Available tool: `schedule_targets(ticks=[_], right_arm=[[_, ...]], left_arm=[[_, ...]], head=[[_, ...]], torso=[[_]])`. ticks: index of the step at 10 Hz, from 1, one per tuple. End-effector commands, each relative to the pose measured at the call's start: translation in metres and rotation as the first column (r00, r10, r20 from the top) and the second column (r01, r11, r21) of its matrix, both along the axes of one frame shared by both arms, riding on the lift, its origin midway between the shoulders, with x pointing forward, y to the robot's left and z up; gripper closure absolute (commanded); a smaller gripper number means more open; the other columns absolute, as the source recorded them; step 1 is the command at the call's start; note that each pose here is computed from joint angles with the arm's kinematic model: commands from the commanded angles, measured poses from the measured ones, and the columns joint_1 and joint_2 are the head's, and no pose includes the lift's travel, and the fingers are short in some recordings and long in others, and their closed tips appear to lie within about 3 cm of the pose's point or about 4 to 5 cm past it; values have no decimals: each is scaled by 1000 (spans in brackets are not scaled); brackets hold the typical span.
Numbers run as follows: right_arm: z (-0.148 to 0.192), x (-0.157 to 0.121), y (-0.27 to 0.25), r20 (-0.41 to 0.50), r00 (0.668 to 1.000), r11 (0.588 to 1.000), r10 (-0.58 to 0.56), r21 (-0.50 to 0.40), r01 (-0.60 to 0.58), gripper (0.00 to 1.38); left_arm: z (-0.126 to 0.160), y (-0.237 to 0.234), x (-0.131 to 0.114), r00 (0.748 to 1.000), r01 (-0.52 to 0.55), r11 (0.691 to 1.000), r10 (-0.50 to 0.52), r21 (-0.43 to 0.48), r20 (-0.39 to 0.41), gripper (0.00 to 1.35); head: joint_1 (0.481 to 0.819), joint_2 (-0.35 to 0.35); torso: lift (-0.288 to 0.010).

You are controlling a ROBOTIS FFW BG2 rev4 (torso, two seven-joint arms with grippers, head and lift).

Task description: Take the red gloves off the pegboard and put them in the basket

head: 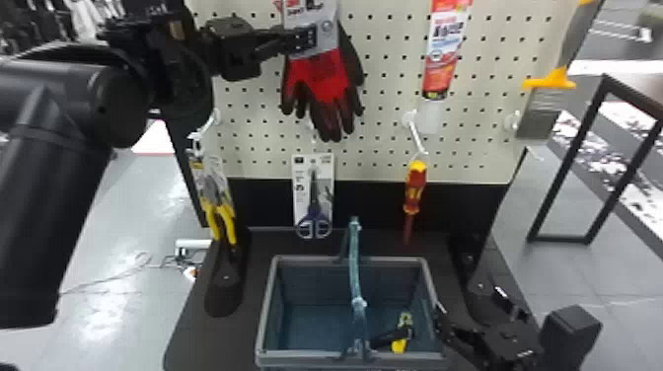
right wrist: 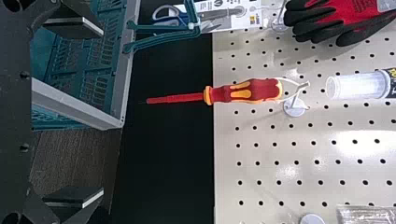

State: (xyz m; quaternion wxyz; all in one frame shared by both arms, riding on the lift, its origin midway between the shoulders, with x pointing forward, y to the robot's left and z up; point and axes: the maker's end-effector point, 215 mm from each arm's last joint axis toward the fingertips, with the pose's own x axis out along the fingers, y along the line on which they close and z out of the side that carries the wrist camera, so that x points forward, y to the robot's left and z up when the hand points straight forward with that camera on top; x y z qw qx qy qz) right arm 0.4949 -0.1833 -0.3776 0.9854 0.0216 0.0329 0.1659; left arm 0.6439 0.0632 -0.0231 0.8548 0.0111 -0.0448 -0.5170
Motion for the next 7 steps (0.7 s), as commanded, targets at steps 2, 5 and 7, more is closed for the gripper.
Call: schedule_targets(ticks=[2,5,7], right_arm=[[0,0,0,0,1000,1000,0,0,0,116],[1,0,0,1,1000,1000,1,-2,-1,116],[1,0,0,1,1000,1000,-1,0,1,117]], left_arm=[[0,0,0,1000,0,1000,0,2,1,1133],[0,0,0,1000,2,1000,-2,6,1,1133],[1,1,-2,1000,1,1000,-1,13,5,1133]], head=[[549,0],[549,0],[549,0]], torso=[[-100],[-100],[-100]])
